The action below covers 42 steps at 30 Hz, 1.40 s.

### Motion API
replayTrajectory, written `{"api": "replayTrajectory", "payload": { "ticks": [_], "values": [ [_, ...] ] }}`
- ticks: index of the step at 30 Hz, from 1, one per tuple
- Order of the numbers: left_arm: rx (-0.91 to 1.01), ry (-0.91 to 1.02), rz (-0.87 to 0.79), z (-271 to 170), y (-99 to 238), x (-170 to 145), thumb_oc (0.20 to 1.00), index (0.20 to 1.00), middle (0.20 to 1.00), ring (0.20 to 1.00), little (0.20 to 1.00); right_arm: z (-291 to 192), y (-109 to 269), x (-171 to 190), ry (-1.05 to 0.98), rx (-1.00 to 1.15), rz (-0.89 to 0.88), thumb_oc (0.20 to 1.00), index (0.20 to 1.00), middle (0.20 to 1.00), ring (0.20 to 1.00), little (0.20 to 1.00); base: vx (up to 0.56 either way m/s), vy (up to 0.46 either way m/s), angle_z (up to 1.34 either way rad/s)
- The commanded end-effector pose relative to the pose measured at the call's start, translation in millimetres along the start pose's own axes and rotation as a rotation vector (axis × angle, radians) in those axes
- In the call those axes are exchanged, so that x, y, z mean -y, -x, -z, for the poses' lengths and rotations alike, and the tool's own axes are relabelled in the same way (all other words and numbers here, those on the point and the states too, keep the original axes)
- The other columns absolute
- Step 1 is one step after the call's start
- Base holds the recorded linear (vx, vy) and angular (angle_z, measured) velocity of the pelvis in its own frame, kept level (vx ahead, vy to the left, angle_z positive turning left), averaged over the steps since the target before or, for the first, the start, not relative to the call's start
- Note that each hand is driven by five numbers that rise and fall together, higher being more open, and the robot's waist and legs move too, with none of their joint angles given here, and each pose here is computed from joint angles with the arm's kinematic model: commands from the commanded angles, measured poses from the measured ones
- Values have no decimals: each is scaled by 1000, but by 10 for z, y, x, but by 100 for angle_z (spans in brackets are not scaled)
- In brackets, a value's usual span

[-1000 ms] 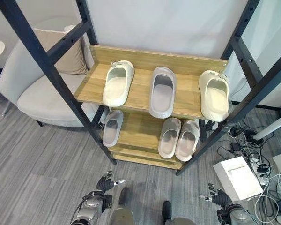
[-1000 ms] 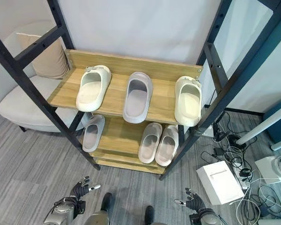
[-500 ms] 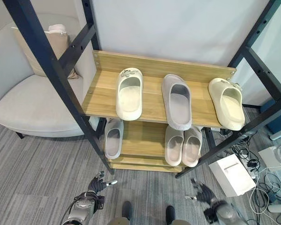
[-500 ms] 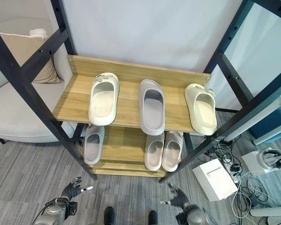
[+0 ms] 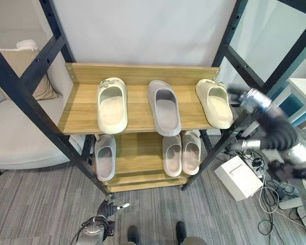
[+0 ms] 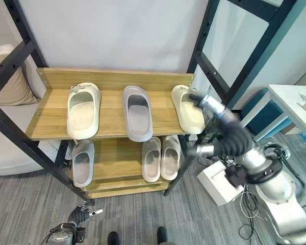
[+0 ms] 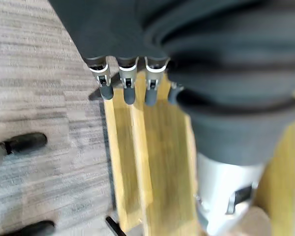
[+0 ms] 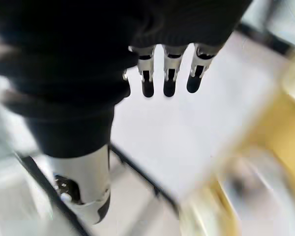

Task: Arrange the slippers neatly on the shoe rack.

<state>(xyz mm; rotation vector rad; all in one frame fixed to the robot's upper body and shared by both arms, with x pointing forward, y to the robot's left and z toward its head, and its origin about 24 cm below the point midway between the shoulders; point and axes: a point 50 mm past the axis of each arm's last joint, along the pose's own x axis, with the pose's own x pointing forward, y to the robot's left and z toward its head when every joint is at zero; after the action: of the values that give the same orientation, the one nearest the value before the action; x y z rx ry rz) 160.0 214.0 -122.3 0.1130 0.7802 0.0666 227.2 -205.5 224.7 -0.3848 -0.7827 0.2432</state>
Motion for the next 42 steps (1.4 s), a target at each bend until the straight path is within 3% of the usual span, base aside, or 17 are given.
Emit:
{"api": "replayTrajectory", "payload": {
  "ticks": [1, 12, 17, 25, 28, 29, 30, 33, 34, 35, 38, 39, 40, 42],
  "values": [
    [132, -52, -22, -398, -108, -53, 1000, 1000, 1000, 1000, 1000, 190, -101, -91, 298, -24, 152, 1000, 1000, 1000, 1000, 1000, 0, 5, 10],
    [118, -68, -19, -413, -126, -49, 1000, 1000, 1000, 1000, 1000, 788, -605, -189, 468, -223, 145, 1000, 1000, 1000, 1000, 1000, 2, -2, 21],
    [137, -64, -49, -476, -138, -96, 1000, 1000, 1000, 1000, 1000, 816, -680, -70, 571, -240, 197, 1000, 1000, 1000, 1000, 1000, 4, 5, 13],
    [128, -64, -51, -464, -143, -68, 1000, 1000, 1000, 1000, 1000, 1143, -680, -25, 568, -422, 237, 1000, 1000, 1000, 1000, 1000, 0, 0, 0],
    [132, -48, -64, -508, -157, -72, 1000, 1000, 1000, 1000, 1000, 1232, -719, 34, 585, -509, 260, 790, 790, 790, 790, 790, -21, 3, 0],
    [123, -41, -72, -501, -162, -82, 1000, 1000, 1000, 1000, 1000, 1252, -722, 15, 570, -527, 260, 567, 567, 567, 567, 567, 0, 0, 0],
    [108, -33, -76, -476, -162, -88, 1000, 1000, 1000, 1000, 1000, 1270, -723, -22, 540, -541, 244, 200, 200, 200, 200, 200, 4, -3, -4],
    [89, -34, -71, -420, -156, -82, 1000, 1000, 1000, 1000, 1000, 1361, -647, -114, 502, -575, 210, 200, 200, 200, 200, 200, 12, -1, -4],
    [99, -30, -61, -438, -153, -64, 1000, 1000, 1000, 1000, 1000, 1325, -617, -249, 303, -538, 233, 200, 200, 200, 200, 200, 0, 0, 0],
    [98, -31, -61, -435, -152, -65, 1000, 1000, 1000, 1000, 1000, 1326, -612, -249, 302, -539, 233, 200, 200, 200, 200, 200, 0, 0, 0],
    [114, -15, -61, -458, -139, -73, 1000, 1000, 1000, 1000, 1000, 1093, -546, -440, -378, -360, 404, 200, 200, 200, 200, 200, 0, 0, 0],
    [110, -11, -65, -445, -133, -86, 1000, 1000, 1000, 1000, 1000, 1005, -526, -464, -425, -303, 420, 200, 200, 200, 200, 200, 0, 0, 0],
    [104, 9, -82, -426, -124, -123, 1000, 1000, 1000, 1000, 1000, 651, -536, -460, -605, -103, 423, 200, 200, 200, 200, 200, 0, 0, 0],
    [95, 14, -86, -394, -115, -130, 1000, 1000, 1000, 1000, 1000, 517, -496, -473, -652, -33, 403, 200, 200, 200, 200, 200, 12, -11, -2]
  ]
}}
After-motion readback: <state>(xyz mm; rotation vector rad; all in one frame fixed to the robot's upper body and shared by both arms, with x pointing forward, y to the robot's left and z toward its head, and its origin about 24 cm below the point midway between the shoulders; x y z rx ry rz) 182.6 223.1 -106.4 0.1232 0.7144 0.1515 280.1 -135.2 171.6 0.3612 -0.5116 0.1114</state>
